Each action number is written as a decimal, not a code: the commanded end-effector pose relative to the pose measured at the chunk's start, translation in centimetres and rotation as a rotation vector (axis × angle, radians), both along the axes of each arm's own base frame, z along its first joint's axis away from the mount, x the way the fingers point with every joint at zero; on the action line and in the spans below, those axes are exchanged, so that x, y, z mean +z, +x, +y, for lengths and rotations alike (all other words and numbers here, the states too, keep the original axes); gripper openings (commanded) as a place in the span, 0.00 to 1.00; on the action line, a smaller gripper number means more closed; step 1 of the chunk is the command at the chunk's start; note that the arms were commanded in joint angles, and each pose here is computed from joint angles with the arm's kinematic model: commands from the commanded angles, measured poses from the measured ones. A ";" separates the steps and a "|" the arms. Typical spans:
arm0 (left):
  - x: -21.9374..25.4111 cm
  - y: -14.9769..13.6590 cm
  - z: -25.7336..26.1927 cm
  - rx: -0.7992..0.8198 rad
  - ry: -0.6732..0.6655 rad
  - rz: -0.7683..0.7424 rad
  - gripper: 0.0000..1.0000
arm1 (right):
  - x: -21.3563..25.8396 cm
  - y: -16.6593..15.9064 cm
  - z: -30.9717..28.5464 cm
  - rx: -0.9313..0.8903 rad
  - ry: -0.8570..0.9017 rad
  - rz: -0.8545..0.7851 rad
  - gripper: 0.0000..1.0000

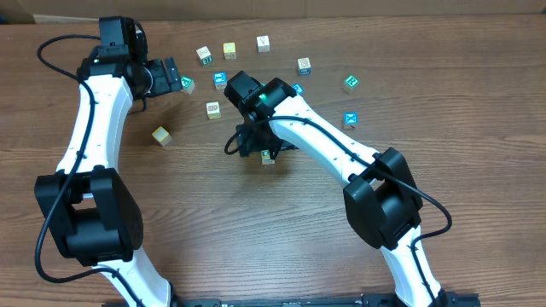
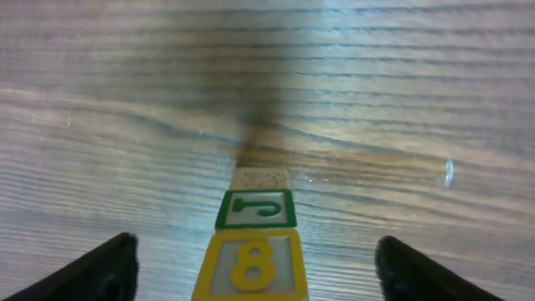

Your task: Form a tower

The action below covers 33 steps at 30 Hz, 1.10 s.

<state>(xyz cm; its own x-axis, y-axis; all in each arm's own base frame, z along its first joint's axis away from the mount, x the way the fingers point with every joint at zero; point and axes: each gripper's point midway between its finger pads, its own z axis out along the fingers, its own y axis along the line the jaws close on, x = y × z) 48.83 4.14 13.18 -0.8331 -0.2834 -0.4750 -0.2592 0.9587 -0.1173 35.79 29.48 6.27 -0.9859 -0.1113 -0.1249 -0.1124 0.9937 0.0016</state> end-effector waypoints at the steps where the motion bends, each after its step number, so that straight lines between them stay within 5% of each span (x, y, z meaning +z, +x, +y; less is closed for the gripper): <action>1: 1.3 0.0 -0.3 0.002 -0.002 -0.031 0.99 | 0.1 0.3 -0.6 -0.079 -0.010 -0.027 0.81; 16: 1.3 0.0 -0.3 0.002 -0.002 -0.031 1.00 | -2.0 -0.3 0.5 -0.052 0.003 -0.040 0.68; 29: 1.3 0.0 -0.3 0.002 -0.002 -0.031 1.00 | -3.0 -0.5 0.1 -0.069 -0.047 -0.076 0.66; 33: 1.3 0.0 -0.3 0.001 -0.002 -0.031 1.00 | -3.3 -0.4 -0.2 -0.073 -0.053 -0.081 0.58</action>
<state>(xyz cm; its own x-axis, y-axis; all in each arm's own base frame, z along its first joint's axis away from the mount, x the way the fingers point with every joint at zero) 48.83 4.14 13.18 -0.8331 -0.2834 -0.4750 -0.2592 0.9587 -0.1173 35.11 29.84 2.59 -0.9820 -0.0601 -0.1789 -0.0533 0.9977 -0.0428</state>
